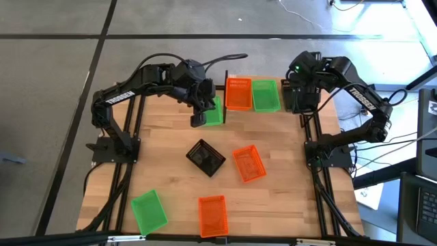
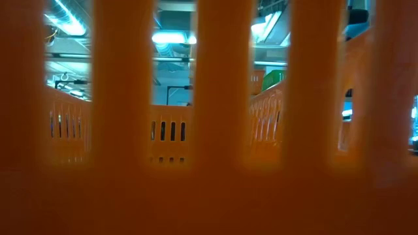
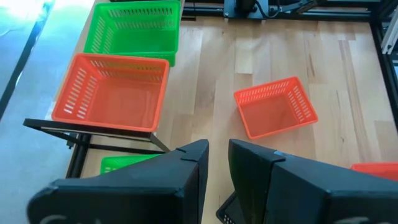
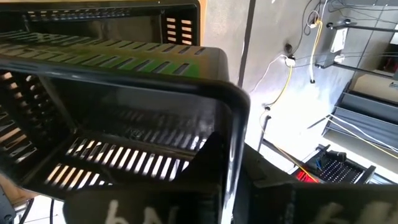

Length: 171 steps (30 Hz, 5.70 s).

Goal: Stack baskets on shelf by color
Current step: Stack the bottom black bin on top of the black bin on the shelf, then adjust the orange bin on the shelf

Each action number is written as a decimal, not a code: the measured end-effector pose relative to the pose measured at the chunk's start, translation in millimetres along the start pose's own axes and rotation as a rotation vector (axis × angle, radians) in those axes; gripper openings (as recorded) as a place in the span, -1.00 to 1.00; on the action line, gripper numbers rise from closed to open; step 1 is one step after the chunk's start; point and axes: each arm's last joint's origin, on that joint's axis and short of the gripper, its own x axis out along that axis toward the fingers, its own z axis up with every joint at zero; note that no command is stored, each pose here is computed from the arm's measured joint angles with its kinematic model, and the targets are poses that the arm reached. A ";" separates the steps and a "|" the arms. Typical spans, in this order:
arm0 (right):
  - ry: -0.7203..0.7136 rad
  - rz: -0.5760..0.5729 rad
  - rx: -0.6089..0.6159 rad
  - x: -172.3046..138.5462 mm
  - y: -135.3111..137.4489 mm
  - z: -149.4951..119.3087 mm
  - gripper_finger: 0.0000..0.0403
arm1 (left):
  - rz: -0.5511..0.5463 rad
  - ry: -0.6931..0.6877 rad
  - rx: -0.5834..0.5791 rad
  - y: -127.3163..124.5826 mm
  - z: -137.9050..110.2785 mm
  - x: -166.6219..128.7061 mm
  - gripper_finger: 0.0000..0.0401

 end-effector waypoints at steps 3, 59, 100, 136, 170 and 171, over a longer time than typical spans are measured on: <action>0.001 0.000 -0.001 0.0 0.1 -0.1 -0.94 | 0.000 0.000 0.001 -0.1 0.0 0.0 -0.73; -0.652 0.299 0.262 -71.3 38.7 -38.3 -0.59 | -0.065 0.407 0.245 -21.8 -126.1 142.1 -0.73; -0.642 0.335 0.305 -70.9 39.8 -38.8 -0.59 | -0.123 0.435 0.359 -59.2 -146.5 197.9 -0.67; -0.624 0.346 0.296 -70.2 41.2 -40.2 -0.59 | 0.068 0.495 0.060 20.8 -153.5 195.3 -0.67; -0.622 0.351 0.317 -70.2 41.1 -39.9 -0.59 | 0.353 -0.183 -0.005 102.9 -24.6 155.7 -0.67; -0.622 0.351 0.317 -70.2 41.1 -39.8 -0.59 | 0.349 -0.177 -0.005 103.0 -25.4 157.7 -0.67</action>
